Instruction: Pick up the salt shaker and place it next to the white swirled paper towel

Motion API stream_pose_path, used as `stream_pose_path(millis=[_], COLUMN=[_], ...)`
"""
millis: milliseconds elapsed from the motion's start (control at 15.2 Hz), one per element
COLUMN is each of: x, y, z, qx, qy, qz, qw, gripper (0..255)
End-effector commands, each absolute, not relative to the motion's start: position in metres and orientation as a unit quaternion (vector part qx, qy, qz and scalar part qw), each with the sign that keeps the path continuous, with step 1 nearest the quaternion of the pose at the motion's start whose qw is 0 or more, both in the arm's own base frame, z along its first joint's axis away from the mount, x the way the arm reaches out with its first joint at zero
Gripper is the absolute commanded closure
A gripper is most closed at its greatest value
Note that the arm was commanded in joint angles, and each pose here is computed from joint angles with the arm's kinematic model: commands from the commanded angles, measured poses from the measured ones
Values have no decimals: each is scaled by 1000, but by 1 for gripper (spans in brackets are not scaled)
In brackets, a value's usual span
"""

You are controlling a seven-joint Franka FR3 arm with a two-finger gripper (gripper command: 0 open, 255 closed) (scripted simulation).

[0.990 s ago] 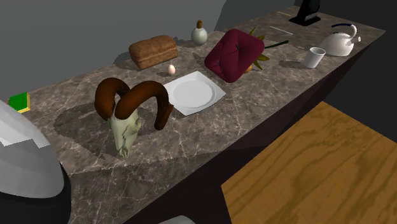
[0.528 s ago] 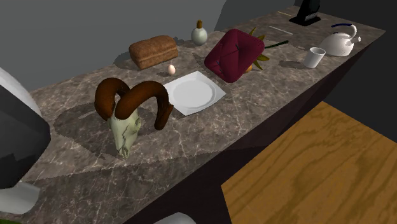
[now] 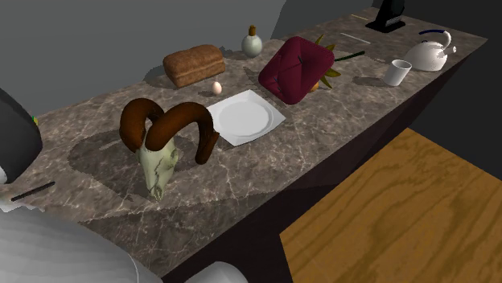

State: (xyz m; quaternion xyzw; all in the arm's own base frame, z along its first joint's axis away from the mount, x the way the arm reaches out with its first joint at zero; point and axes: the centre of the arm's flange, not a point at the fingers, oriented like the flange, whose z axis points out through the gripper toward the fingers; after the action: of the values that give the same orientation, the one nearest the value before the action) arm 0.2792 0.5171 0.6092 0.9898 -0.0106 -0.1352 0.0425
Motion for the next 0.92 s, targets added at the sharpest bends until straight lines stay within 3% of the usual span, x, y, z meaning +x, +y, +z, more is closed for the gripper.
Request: stream_pose_path(millis=[0, 858], x=[274, 270], y=[544, 560], z=[608, 544], qx=[990, 990], qy=[-13, -13], qz=[-135, -135], qw=[42, 42], gripper=[255, 255])
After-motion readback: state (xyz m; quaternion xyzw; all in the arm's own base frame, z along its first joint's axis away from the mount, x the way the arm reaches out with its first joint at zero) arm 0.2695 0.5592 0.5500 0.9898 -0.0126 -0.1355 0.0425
